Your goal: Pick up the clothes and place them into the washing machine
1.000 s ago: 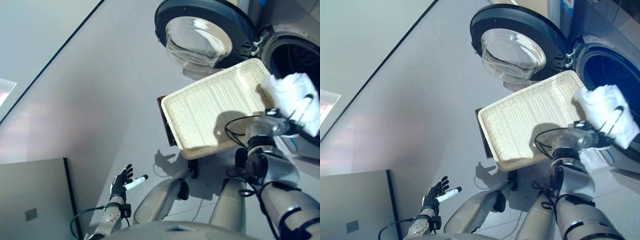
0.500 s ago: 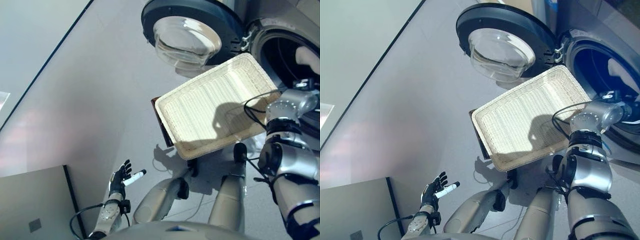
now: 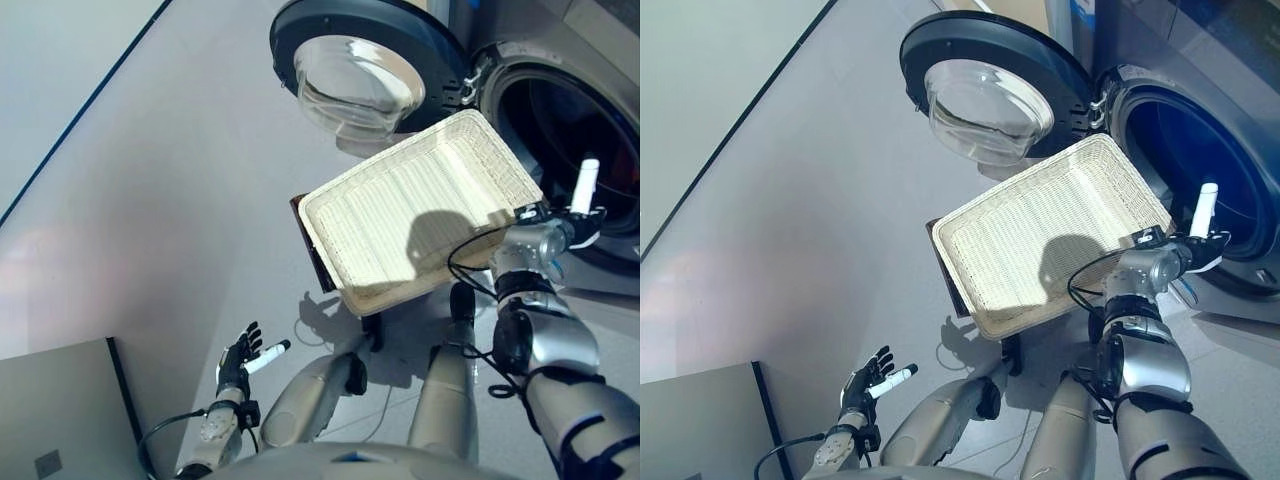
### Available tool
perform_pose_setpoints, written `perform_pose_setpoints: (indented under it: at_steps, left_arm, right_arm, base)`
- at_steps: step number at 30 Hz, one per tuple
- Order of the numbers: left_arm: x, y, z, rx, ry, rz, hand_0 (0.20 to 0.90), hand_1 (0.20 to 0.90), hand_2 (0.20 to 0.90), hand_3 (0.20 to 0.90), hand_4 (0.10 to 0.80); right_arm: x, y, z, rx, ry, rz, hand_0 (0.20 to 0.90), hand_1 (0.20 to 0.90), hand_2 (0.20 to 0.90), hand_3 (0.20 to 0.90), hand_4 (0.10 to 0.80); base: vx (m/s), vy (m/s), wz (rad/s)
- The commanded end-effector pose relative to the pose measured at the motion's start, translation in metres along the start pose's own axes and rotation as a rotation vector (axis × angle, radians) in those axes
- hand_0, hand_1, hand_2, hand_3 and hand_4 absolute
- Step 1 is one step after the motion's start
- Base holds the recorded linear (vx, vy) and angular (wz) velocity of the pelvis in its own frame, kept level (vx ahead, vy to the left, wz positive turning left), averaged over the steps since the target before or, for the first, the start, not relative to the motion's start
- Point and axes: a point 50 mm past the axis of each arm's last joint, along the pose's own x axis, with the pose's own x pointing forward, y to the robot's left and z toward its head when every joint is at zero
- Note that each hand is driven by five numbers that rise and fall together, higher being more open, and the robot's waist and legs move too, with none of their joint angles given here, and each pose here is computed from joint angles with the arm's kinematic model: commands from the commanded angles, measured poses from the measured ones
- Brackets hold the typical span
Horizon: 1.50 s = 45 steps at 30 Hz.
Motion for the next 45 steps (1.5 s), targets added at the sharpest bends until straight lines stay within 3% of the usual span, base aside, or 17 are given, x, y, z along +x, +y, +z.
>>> perform_pose_setpoints:
  at_steps: [1,5,7,11,12,15,19,23,26,29,38,45]
  left_arm:
    - [-0.008,0.03,-0.013,-0.024,0.034,0.133,0.9,0.9,0.9,0.9,0.8]
    - [-0.009,0.031,-0.015,-0.023,0.044,0.141,0.9,0.9,0.9,0.9,0.8]
    - [-0.008,0.035,-0.017,-0.009,0.064,0.152,0.9,0.9,0.9,0.9,0.8]
    - [-0.01,0.038,-0.022,0.003,0.094,0.154,0.9,0.9,0.9,0.9,0.8]
    - [-0.012,0.04,-0.026,0.017,0.118,0.15,0.9,0.9,0.9,0.9,0.8]
    - [-0.014,0.042,-0.031,0.04,0.15,0.137,0.9,0.9,0.9,0.9,0.8]
    - [-0.019,0.049,-0.039,0.116,0.193,0.134,0.9,0.9,0.9,0.9,0.8]
    - [-0.027,0.066,-0.046,0.228,0.248,0.148,0.9,0.9,0.9,0.9,0.8]
    - [-0.032,0.071,-0.052,0.262,0.288,0.149,0.9,0.9,0.9,0.9,0.8]
    - [-0.037,0.076,-0.06,0.313,0.358,0.117,0.9,0.9,0.9,0.9,0.8]
    - [-0.043,0.068,-0.074,0.368,0.45,0.046,0.9,0.9,0.9,0.9,0.8]
    - [-0.048,0.071,-0.079,0.388,0.485,0.065,0.9,0.9,0.9,0.9,0.8]
  right_arm:
    - [0.001,0.016,0.024,-0.084,-0.127,0.177,0.9,0.9,0.9,0.9,0.8]
    - [0.002,-0.004,0.016,-0.157,-0.102,0.155,0.9,0.9,0.9,0.9,0.8]
    - [0.004,-0.033,0.002,-0.361,-0.038,0.128,0.9,0.9,0.9,0.9,0.8]
    - [-0.004,-0.074,-0.016,-0.514,0.056,0.108,0.9,0.9,0.9,0.9,0.8]
    - [-0.01,-0.105,-0.023,-0.628,0.112,0.094,0.9,0.9,0.9,0.9,0.8]
    - [-0.025,-0.152,-0.031,-0.799,0.198,0.077,0.9,0.9,0.9,0.9,0.8]
    - [-0.038,-0.192,-0.03,-1.052,0.263,0.097,0.9,0.9,0.9,0.9,0.8]
    - [-0.066,-0.261,-0.019,-1.414,0.424,0.095,0.9,0.9,0.9,0.9,0.8]
    - [-0.079,-0.278,-0.019,-1.553,0.474,0.135,0.9,0.9,0.9,0.9,0.8]
    - [-0.107,-0.325,-0.007,-1.844,0.678,0.18,0.9,0.9,0.9,0.9,0.8]
    - [-0.149,-0.382,0.024,-1.997,0.925,-0.018,0.9,0.9,0.9,0.9,0.8]
    - [-0.168,-0.381,0.002,-1.968,0.946,0.057,0.9,0.9,0.9,0.9,0.8]
  base:
    - [-0.013,-0.007,0.04]
    - [-0.004,-0.017,0.05]
    - [0.002,-0.045,0.05]
    - [0.043,-0.09,0.03]
    - [0.109,-0.137,-0.04]
    - [0.084,-0.121,0.18]
    - [0.074,-0.121,0.16]
    - [0.108,-0.128,0.21]
    - [0.04,-0.043,0.12]
    - [0.046,-0.047,0.01]
    - [0.011,-0.007,0.08]
    - [0.022,-0.006,0.09]
